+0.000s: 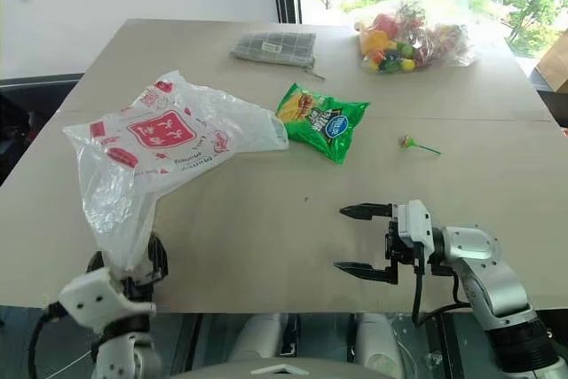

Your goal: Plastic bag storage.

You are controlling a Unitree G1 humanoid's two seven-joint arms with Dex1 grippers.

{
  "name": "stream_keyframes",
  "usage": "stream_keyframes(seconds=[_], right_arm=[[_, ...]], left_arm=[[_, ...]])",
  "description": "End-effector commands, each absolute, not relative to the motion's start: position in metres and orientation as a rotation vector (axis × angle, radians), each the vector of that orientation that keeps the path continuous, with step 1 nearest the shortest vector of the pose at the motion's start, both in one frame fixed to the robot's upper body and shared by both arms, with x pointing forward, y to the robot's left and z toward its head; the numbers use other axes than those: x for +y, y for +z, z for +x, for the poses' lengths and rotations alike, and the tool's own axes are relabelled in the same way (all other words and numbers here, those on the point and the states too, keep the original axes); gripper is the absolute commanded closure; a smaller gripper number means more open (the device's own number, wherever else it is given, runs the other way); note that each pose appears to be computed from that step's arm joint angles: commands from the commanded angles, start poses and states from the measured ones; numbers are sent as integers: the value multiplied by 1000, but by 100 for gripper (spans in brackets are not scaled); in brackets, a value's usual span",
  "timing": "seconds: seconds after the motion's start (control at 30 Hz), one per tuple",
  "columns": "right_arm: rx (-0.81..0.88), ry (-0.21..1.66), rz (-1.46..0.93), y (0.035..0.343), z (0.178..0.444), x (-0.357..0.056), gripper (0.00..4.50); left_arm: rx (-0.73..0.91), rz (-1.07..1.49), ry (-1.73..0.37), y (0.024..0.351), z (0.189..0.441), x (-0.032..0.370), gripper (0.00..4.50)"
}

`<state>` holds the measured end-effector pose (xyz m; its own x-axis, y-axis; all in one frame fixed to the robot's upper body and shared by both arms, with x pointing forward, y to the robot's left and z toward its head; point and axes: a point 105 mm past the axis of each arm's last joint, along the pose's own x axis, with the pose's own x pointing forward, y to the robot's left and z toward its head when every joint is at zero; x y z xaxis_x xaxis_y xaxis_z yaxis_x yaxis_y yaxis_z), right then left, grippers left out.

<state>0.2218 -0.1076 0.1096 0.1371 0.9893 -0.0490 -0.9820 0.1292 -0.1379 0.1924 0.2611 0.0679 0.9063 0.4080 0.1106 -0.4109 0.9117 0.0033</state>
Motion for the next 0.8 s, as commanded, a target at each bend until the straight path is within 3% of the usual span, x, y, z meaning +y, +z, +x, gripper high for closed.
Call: stream_keyframes(seconds=[0.03,0.07,0.17,0.37,0.4,0.5,0.57,0.67,0.8], right_arm=[[-85,1412,-162,117,223,-108,0],[-93,1401,-163,118,224,-109,0],[-107,1365,-151,121,228,-110,0],[-108,1342,-137,121,229,-110,0],[-107,1333,-134,121,230,-110,0],[-105,1221,-133,120,248,-111,0],[-115,1039,-150,122,281,-112,0],[-128,939,-193,125,308,-105,0],[-116,828,-307,129,358,-89,0]], left_arm=[[-134,38,408,78,197,263,1],[-140,37,407,80,198,263,51],[-149,57,403,84,200,263,138],[-170,60,407,94,206,264,424],[-171,60,399,95,207,263,447],[-184,56,354,101,214,258,447],[-194,50,337,105,224,264,447],[-207,47,307,112,238,270,447],[-263,43,254,134,275,273,447]])
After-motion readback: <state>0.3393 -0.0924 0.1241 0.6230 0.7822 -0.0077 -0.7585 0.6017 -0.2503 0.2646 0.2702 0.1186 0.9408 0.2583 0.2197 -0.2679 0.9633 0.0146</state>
